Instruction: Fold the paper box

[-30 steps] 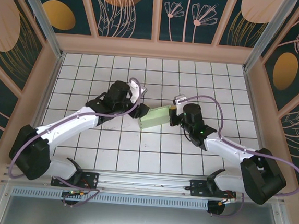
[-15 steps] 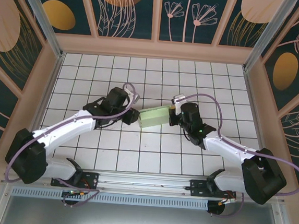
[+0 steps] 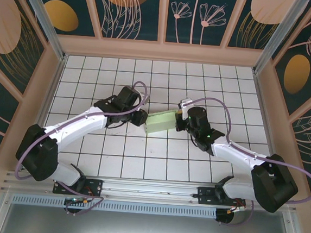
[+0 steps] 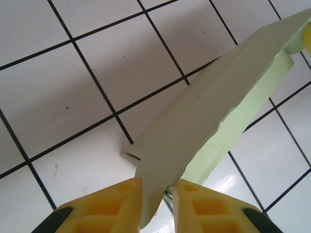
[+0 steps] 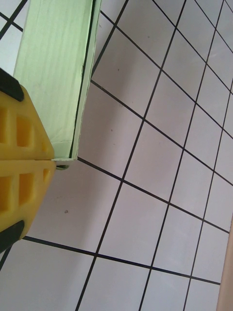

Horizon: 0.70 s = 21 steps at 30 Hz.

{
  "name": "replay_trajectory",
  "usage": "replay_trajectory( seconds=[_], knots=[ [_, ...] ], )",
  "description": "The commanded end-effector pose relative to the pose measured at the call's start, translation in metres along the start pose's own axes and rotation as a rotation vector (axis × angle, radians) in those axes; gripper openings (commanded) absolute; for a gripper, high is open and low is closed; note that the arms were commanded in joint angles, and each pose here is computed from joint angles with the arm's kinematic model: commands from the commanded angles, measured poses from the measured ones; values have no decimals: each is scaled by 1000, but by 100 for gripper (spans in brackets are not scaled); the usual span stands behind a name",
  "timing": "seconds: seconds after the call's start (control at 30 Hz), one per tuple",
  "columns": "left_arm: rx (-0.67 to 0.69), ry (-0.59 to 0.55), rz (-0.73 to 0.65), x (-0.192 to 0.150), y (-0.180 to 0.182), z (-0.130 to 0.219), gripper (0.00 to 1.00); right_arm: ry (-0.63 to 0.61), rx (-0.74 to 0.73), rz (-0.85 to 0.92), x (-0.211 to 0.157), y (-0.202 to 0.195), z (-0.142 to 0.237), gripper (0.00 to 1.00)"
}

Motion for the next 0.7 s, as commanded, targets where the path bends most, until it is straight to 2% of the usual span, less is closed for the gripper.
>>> replay_trajectory(
  seconds=[0.0,0.17,0.47,0.67],
  knots=[
    [-31,16,43,4,-2,-4,18,-38,5,4,11,6,2,0],
    [-29,45,81,5,-1,-9,12,-35,3,4,10,5,3,0],
    [-72,44,179,12,-5,-12,12,-33,1,4,10,5,2,0],
    [-93,0,303,22,-7,-9,11,-34,5,6,10,6,1,0]
  ],
)
Point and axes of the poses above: each hand's point on the last joint's axis, 136 mm out from that joint toward the fingers, its own z axis back along the fingers, its own y axis along the line the jaws close on, x = y × z, the point moved 7 cm from there along z, back along the fingers, and after that the axes turned 13 degrees about -z, right-handed, at the moved point
